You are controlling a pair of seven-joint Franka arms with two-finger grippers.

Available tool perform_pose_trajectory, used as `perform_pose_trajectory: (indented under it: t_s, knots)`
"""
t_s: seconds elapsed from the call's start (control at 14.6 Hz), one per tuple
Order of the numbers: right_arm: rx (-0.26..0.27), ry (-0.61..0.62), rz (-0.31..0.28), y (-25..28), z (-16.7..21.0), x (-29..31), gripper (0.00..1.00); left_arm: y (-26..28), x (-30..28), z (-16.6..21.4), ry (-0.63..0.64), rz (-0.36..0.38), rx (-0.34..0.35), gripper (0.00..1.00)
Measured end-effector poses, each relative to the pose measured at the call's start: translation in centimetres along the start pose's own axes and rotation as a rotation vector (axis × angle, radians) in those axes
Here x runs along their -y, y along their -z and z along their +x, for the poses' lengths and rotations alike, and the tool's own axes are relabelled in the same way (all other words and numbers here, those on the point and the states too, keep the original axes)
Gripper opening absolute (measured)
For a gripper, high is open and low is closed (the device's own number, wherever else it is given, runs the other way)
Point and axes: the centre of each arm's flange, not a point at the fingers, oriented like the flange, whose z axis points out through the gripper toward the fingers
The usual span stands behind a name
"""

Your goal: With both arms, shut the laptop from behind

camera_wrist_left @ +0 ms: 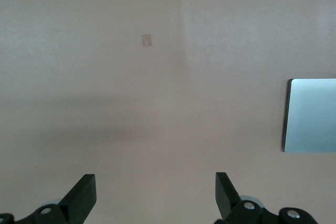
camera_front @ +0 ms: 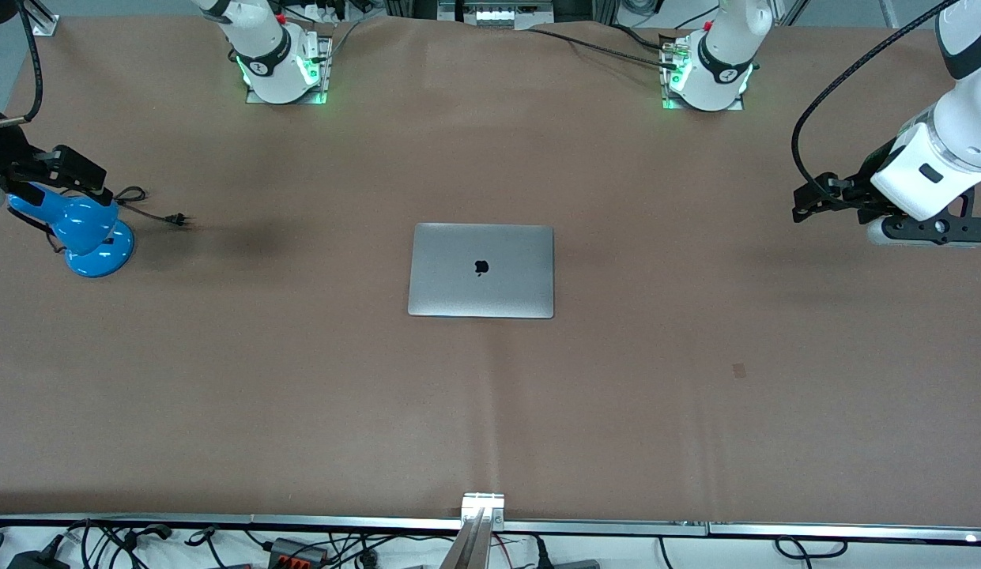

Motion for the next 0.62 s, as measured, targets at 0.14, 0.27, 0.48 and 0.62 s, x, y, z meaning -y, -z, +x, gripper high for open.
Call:
perform_pose_trajectory:
  t_s: [0.14, 0.27, 0.48, 0.62]
  knots:
    - [0.0, 0.0, 0.0, 0.0, 0.0, 0.01, 1.0, 0.0, 0.0, 0.0, 0.0, 0.0, 0.0, 1.0]
    - [0.002, 0.0, 0.0, -0.02, -0.03, 0.03, 1.0, 0.0, 0.0, 0.0, 0.0, 0.0, 0.0, 1.0]
    - [0.013, 0.0, 0.001, -0.11, -0.14, 0.04, 1.0, 0.0, 0.0, 0.0, 0.0, 0.0, 0.0, 1.0]
    - [0.021, 0.0, 0.001, -0.18, -0.22, 0.04, 1.0, 0.0, 0.0, 0.0, 0.0, 0.0, 0.0, 1.0]
